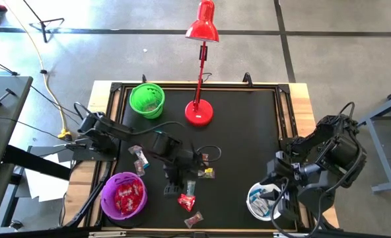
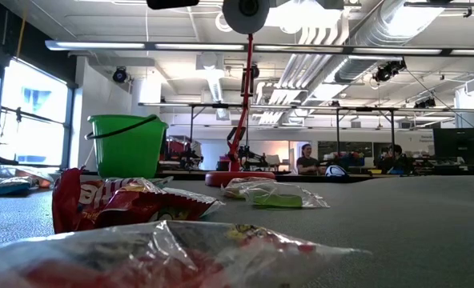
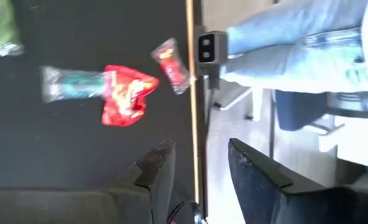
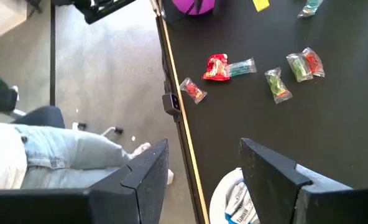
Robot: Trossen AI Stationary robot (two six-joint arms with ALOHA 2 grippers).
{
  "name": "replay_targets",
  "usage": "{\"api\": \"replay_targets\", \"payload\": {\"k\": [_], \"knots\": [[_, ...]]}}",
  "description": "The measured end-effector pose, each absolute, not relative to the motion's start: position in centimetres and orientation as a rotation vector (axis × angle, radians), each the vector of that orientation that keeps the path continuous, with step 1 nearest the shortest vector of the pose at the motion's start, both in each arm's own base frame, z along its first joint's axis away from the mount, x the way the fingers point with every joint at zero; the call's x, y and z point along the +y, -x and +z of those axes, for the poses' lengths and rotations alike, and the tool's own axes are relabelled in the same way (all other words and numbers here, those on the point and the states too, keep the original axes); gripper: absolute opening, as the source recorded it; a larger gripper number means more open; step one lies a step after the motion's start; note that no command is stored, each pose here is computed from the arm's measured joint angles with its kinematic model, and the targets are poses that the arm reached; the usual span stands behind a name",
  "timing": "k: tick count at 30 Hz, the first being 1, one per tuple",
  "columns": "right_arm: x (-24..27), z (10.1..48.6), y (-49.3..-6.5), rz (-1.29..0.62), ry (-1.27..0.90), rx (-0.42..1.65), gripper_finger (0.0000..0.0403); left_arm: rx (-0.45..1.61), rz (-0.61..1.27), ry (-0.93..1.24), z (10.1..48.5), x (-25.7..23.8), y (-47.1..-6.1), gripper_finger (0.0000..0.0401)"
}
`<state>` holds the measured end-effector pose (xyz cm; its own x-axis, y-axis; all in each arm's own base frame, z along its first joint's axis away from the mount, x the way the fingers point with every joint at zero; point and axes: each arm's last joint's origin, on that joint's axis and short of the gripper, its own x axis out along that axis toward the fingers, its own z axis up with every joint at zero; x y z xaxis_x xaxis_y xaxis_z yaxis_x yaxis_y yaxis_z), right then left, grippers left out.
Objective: Sort candy
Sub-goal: Put the red candy into the purple bucket
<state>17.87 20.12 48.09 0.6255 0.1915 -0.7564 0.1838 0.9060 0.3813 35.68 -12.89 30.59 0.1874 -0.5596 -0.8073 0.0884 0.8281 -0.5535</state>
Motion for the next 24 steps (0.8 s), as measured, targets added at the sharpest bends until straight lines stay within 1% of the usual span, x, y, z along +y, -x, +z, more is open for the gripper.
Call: {"api": "replay_targets", "payload": {"k": [7, 11, 15, 20, 24], "knots": [[20.5, 47.4, -19.1, -0.06, -0.474, 0.901, 0.0192, 1.287, -0.57, 0.328, 30.4, -14.7, -35.3, 0.015], [21.5, 46.0, -20.7, -0.113, -0.48, 0.933, 0.0192, 1.291, -0.535, 0.327, 30.5, -15.1, -35.1, 0.0151], [22.2, 44.6, -22.3, -0.159, -0.483, 0.972, 0.0192, 1.316, -0.497, 0.358, 30.4, -16.6, -34.5, 0.015], [21.9, 44.4, -23.0, -0.173, -0.477, 0.977, 0.0192, 1.301, -0.5, 0.395, 30.7, -18.8, -33.8, 0.0145], [21.3, 44.5, -23.3, -0.152, -0.422, 0.972, 0.0192, 1.292, -0.479, 0.353, 30.6, -19.6, -33.4, 0.0141]]}}
